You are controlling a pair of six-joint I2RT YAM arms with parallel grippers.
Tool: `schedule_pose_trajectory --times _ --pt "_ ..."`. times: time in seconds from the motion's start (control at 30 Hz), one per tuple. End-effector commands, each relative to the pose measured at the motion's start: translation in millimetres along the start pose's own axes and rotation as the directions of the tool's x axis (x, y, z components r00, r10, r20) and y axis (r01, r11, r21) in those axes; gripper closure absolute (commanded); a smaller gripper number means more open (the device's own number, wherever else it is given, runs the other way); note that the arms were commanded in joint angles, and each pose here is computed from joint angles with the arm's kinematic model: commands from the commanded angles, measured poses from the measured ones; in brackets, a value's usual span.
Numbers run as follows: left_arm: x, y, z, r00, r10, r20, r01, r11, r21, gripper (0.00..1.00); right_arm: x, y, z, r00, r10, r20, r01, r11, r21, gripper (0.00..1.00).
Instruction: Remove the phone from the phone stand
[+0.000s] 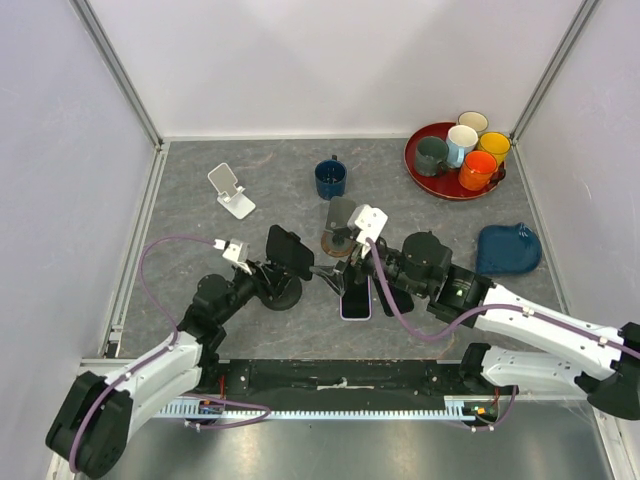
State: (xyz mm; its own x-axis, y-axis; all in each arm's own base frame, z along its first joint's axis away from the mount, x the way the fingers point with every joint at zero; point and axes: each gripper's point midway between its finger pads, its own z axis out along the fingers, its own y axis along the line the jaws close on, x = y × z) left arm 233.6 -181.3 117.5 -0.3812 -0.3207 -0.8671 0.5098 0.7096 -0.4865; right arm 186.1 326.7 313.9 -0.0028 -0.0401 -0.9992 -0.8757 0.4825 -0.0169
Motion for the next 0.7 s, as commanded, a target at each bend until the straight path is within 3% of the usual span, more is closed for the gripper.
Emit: schedule_pose_trajectory --times 0.0,0.13,0.17,0.4,0.47,0.67 --pt "10.5 -1.3 -1.0 0.998 0.066 0.019 -0.067 0.997 0.042 0.46 -13.7 3.5 5.8 1.0 0.016 0.006 -0.016 1.0 -0.015 0.02" --pt "11.6 -4.8 1.5 0.997 0.07 0.027 -0.071 0.997 0.038 0.6 -12.9 2.6 10.3 1.0 0.015 -0.005 -0.015 1.0 -0.01 0.02" --pt "11.0 -5.2 2.2 0.997 0.066 0.032 -0.067 0.997 0.031 0.68 -12.6 2.3 11.0 1.0 0.015 -0.006 -0.015 1.0 -0.009 0.02" --pt "18.1 -12.8 6.3 0.997 0.053 0.048 -0.052 0.999 -0.014 0.85 -11.6 4.1 16.5 1.0 0.001 -0.03 -0.001 1.0 0.014 0.02" --pt "17.4 -13.9 8.2 0.997 0.057 0.056 -0.055 0.998 -0.031 0.94 -9.2 6.1 17.0 0.999 -0.005 -0.039 0.006 1.0 0.026 0.02" --pt "33.2 -20.8 11.6 0.997 0.066 0.033 -0.062 0.992 -0.109 0.98 10.9 -1.3 21.1 0.993 -0.009 -0.121 0.037 0.974 0.224 0.02"
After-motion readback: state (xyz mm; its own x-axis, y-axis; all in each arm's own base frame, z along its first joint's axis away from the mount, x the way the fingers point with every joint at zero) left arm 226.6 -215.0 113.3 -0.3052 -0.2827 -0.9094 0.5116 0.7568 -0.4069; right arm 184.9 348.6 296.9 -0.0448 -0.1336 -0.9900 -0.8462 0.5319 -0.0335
